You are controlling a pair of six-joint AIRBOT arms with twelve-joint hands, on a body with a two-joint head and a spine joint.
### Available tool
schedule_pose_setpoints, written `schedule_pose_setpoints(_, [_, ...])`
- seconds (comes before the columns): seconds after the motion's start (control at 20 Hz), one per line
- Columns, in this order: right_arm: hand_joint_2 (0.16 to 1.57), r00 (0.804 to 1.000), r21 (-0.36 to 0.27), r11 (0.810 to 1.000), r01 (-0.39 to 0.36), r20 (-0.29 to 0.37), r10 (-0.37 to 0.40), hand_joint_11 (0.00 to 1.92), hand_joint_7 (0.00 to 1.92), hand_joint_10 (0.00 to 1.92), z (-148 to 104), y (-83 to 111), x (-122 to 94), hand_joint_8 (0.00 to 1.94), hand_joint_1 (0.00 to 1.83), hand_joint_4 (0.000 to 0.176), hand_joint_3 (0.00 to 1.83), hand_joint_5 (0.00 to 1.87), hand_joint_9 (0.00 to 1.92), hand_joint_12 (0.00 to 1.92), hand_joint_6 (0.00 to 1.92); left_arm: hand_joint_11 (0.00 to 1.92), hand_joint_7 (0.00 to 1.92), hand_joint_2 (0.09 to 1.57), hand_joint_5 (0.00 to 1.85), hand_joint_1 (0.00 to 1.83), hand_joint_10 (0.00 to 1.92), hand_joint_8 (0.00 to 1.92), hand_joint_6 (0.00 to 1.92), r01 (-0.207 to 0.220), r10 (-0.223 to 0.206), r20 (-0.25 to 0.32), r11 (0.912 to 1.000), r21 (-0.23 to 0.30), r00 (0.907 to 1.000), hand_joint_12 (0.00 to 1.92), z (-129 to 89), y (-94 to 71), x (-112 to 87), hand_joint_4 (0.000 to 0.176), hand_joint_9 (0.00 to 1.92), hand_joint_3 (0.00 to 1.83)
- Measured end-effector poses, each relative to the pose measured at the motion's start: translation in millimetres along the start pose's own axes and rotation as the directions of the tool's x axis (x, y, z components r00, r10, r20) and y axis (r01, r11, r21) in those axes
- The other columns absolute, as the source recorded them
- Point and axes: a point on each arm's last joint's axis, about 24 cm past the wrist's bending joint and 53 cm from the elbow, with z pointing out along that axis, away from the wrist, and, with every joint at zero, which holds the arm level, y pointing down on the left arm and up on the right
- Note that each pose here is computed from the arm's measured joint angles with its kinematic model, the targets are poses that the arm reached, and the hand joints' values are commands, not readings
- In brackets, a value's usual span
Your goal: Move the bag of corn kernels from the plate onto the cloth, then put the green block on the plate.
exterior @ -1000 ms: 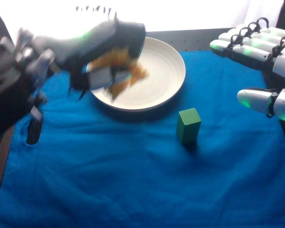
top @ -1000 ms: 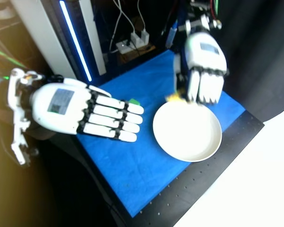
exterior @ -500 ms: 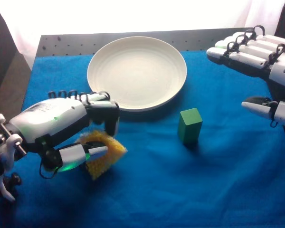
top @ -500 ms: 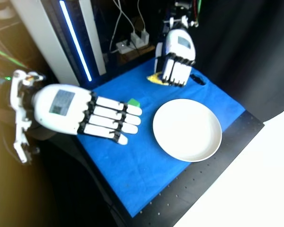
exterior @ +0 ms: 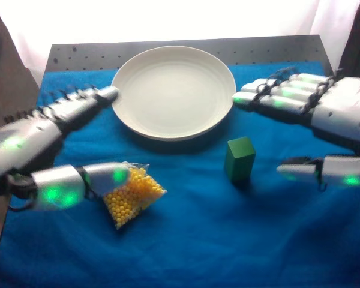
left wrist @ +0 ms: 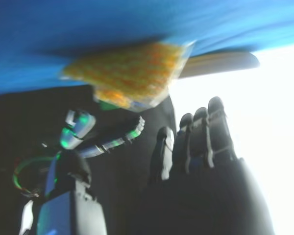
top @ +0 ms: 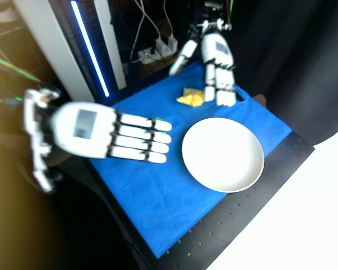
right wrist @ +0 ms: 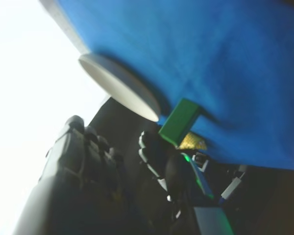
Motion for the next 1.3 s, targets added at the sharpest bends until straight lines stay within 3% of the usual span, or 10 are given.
schedule_pose_setpoints(0.15, [1.21,1.0,-0.005,1.0,-0.012,-0.027,0.011,0.0,0.1,0.09,10.0,-0.9,13.1,0.01,0.82,0.0,0.0,0.05,0.16,1.16,0.02,0.0,0.0,1.14,0.0,0.36,0.0,0.0,0.0,0.015,-0.013,0.068,0.9995,-0.029,0.9976,0.0,-12.0,8.7,-14.7,0.142,0.0,0.01])
schedule_pose_setpoints(0.3, [1.21,0.998,0.001,0.999,-0.032,-0.059,0.032,0.0,0.11,0.11,19.9,-5.3,23.5,0.01,0.8,0.0,0.0,0.03,0.16,1.09,0.01,0.0,0.0,1.15,0.0,0.39,0.0,0.0,0.0,0.019,-0.015,0.094,0.999,-0.04,0.9954,0.0,-20.1,12.1,-19.2,0.09,0.0,0.01])
schedule_pose_setpoints(0.6, [1.2,0.996,-0.011,0.999,-0.038,-0.081,0.037,0.0,0.34,0.21,34.4,-0.6,34.7,0.05,0.93,0.0,0.01,0.24,0.37,1.45,0.05,0.0,0.0,1.18,0.02,0.44,0.0,0.0,0.0,0.029,-0.022,0.123,0.9977,-0.061,0.9921,0.0,-23.7,18.0,-25.2,0.095,0.0,0.01])
schedule_pose_setpoints(0.7, [1.26,0.996,-0.009,0.999,-0.035,-0.079,0.034,0.21,0.65,0.94,36.0,-1.0,32.9,0.23,1.07,0.0,0.0,0.45,0.47,1.7,0.12,0.0,0.0,1.17,0.02,0.45,0.0,0.0,0.0,0.028,-0.021,0.124,0.998,-0.057,0.9921,0.0,-23.6,17.2,-25.3,0.1,0.0,0.0])
schedule_pose_setpoints(0.75, [1.23,0.997,-0.009,0.999,-0.038,-0.071,0.037,0.55,0.77,1.36,36.9,-0.3,29.9,1.06,1.3,0.0,0.0,0.55,0.79,1.69,1.07,0.0,0.0,1.17,0.03,0.44,0.0,0.0,0.01,0.029,-0.021,0.124,0.9979,-0.058,0.9921,0.0,-23.6,17.5,-25.4,0.099,0.0,0.0])
schedule_pose_setpoints(0.8, [1.24,0.997,-0.013,0.999,-0.032,-0.066,0.031,0.61,0.77,1.5,37.8,0.6,26.7,1.28,1.33,0.0,0.0,0.54,0.82,1.7,1.31,0.0,0.0,1.17,0.03,0.44,0.0,0.0,0.01,0.029,-0.022,0.125,0.9978,-0.06,0.9919,0.0,-23.7,17.9,-25.6,0.099,0.0,0.0])
schedule_pose_setpoints(0.85, [1.28,0.998,-0.024,0.999,-0.021,-0.063,0.02,1.2,0.69,1.84,39.9,4.8,23.8,1.53,1.21,0.0,0.01,0.61,1.12,1.88,1.44,0.0,0.0,1.18,0.03,0.45,0.0,0.0,0.01,0.029,-0.022,0.125,0.9977,-0.06,0.9919,0.0,-23.7,18.0,-25.7,0.096,0.0,0.01])
schedule_pose_setpoints(0.95, [1.34,0.998,-0.042,0.999,-0.001,-0.06,-0.001,1.13,0.66,1.72,43.2,11.6,19.2,1.79,1.17,0.0,0.0,0.55,1.04,1.78,1.31,0.0,0.0,1.18,0.04,0.44,0.0,0.0,0.01,0.029,-0.021,0.125,0.9977,-0.062,0.992,0.0,-24.2,18.6,-25.5,0.11,0.0,0.01])
schedule_pose_setpoints(1.15, [1.26,0.999,-0.095,0.995,0.04,-0.031,-0.043,0.88,0.8,0.99,51.2,32.0,2.4,1.42,1.18,0.0,0.0,0.64,0.95,1.39,1.38,0.0,0.0,1.19,0.04,0.42,0.0,0.0,0.01,0.03,-0.022,0.124,0.9974,-0.066,0.9921,0.0,-24.7,19.8,-24.8,0.12,0.0,0.01])
schedule_pose_setpoints(1.3, [1.25,0.998,-0.144,0.987,0.068,-0.005,-0.069,0.95,0.82,1.11,57.3,52.2,-13.2,1.4,1.17,0.0,0.0,0.66,1.0,1.5,1.37,0.0,0.0,1.21,0.05,0.44,0.0,0.0,0.01,0.03,-0.022,0.124,0.9973,-0.066,0.9921,0.0,-24.7,19.9,-24.7,0.098,0.0,0.01])
